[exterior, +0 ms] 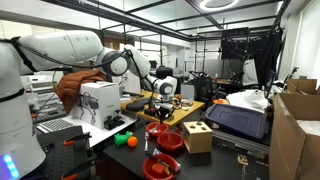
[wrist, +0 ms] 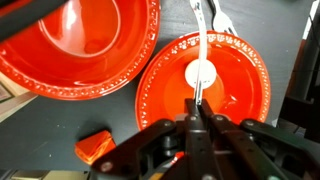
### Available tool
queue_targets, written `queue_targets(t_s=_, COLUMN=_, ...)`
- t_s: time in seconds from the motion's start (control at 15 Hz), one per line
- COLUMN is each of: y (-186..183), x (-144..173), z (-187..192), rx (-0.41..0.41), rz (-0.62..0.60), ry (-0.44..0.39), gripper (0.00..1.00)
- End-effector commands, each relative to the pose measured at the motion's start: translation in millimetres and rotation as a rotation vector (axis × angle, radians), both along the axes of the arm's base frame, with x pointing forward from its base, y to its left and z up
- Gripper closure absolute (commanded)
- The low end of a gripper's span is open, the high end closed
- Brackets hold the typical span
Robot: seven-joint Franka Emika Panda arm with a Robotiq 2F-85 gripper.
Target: Remove the fork from the orange plate and put it on the table
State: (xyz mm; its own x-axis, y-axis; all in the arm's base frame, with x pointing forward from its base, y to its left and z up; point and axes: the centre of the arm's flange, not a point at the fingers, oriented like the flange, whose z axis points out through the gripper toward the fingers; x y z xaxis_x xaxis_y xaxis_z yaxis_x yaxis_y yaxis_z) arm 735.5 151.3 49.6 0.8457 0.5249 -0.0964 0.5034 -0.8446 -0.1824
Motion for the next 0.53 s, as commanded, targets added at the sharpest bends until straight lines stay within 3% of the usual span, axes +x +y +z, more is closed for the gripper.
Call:
queue_targets(t_s=0.0, y=-21.3, x=-62.3, z=42.1, rx=0.053, rz=0.001, ry=0.03, gripper=0.98)
queue_targets(t_s=0.47, y=-44.4, x=-102.1, z=40.6, rx=0.164, rz=0.022, ry=0.129, gripper=0.98)
